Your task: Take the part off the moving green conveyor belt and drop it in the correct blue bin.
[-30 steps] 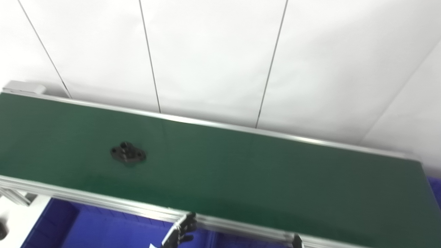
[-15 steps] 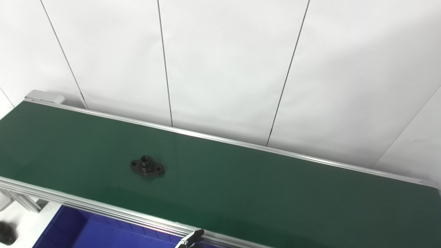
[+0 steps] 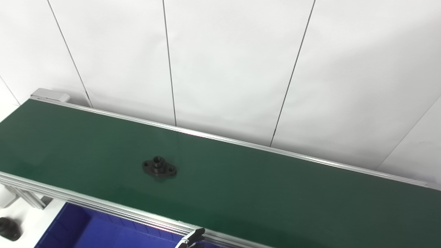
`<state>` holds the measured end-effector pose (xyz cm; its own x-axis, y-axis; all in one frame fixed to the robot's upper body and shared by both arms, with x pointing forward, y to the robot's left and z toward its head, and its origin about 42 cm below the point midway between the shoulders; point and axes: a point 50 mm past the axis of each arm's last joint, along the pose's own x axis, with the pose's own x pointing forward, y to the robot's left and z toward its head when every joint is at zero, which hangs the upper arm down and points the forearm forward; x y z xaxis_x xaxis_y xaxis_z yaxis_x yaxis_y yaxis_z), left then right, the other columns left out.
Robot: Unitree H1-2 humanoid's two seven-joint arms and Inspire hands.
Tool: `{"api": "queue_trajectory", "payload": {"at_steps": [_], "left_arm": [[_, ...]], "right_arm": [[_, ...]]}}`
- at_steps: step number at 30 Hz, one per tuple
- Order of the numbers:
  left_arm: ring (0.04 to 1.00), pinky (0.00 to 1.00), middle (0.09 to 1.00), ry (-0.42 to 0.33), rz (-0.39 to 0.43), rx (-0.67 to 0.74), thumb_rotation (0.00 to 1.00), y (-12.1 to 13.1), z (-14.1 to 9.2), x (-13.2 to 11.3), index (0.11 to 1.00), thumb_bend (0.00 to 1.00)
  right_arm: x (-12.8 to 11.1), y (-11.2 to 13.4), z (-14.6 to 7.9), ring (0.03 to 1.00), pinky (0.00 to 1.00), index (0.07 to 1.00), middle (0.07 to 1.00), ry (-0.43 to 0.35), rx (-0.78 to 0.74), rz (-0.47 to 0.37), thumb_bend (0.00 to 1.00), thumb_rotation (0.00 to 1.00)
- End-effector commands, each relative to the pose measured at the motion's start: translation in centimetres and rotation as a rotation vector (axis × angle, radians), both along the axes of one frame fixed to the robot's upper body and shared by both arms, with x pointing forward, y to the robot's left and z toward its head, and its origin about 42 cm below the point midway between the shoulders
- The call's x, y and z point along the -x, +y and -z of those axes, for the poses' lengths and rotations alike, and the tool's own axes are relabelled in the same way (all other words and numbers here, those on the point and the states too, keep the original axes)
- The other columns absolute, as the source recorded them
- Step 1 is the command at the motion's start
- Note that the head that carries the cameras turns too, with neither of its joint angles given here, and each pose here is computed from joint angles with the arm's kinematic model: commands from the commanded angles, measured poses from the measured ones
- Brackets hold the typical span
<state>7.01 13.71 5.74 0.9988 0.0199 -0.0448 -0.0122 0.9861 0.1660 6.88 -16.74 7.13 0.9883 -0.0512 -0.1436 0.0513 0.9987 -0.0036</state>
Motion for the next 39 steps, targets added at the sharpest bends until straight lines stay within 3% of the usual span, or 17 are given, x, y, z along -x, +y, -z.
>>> {"api": "queue_trajectory", "payload": {"at_steps": [1, 6, 8, 11, 20, 24, 27, 32, 36, 39], "left_arm": [[0.778, 0.65, 0.83, -0.071, -0.026, 0.143, 0.84, -4.7, -2.5, -0.9, 0.848, 0.69], [0.776, 0.66, 0.825, -0.083, -0.038, 0.162, 0.8, -5.0, -2.7, -0.9, 0.835, 0.71], [0.794, 0.69, 0.842, -0.068, -0.026, 0.161, 0.8, -4.9, -3.1, -0.7, 0.855, 0.72], [0.795, 0.7, 0.848, -0.055, -0.025, 0.179, 0.78, -4.7, -4.0, -0.2, 0.866, 0.73], [0.808, 0.73, 0.863, -0.035, -0.042, 0.186, 0.76, -4.2, -4.5, 0.1, 0.881, 0.74], [0.801, 0.73, 0.856, -0.054, -0.045, 0.188, 0.78, -4.1, -4.0, -0.4, 0.876, 0.75], [0.809, 0.75, 0.866, -0.052, -0.035, 0.192, 0.8, -4.0, -4.2, -0.5, 0.887, 0.75], [0.816, 0.78, 0.865, -0.056, -0.035, 0.197, 0.81, -3.9, -4.5, -0.5, 0.894, 0.74], [0.82, 0.79, 0.867, -0.05, -0.038, 0.21, 0.81, -4.1, -4.8, -0.5, 0.896, 0.77], [0.82, 0.77, 0.863, -0.058, -0.039, 0.223, 0.8, -4.4, -4.8, -0.5, 0.895, 0.73]], "right_arm": [[-0.3, 0.0, -1.9, 1.0, 1.0, 1.0, 1.0, -0.122, 0.023, -0.011, 0.64, 1.0], [-1.3, -0.3, -3.3, 1.0, 1.0, 1.0, 1.0, -0.217, 0.096, -0.025, 0.63, 1.0], [-2.1, -0.4, -4.1, 0.993, 1.0, 1.0, 1.0, -0.253, 0.135, -0.022, 0.71, 1.0], [-3.4, -0.4, -5.2, 0.977, 1.0, 1.0, 0.997, -0.289, 0.196, -0.02, 0.75, 0.96], [-10.0, -0.1, -7.9, 0.991, 1.0, 1.0, 1.0, -0.376, 0.275, -0.08, 0.77, 0.87], [-13.8, 0.5, -9.4, 0.97, 0.94, 0.996, 0.985, -0.441, 0.427, -0.128, 0.77, 0.82], [-15.7, 0.8, -10.3, 0.96, 0.9, 0.983, 0.973, -0.436, 0.449, -0.161, 0.81, 0.74], [-19.2, 1.6, -11.9, 0.863, 0.74, 0.943, 0.922, -0.421, 0.634, -0.222, 0.9, 0.66], [-21.7, 3.0, -12.7, 0.869, 0.74, 0.935, 0.922, -0.411, 0.742, -0.273, 0.93, 0.62], [-23.8, 4.4, -13.1, 0.864, 0.74, 0.914, 0.899, -0.408, 0.859, -0.309, 0.96, 0.61]]}}
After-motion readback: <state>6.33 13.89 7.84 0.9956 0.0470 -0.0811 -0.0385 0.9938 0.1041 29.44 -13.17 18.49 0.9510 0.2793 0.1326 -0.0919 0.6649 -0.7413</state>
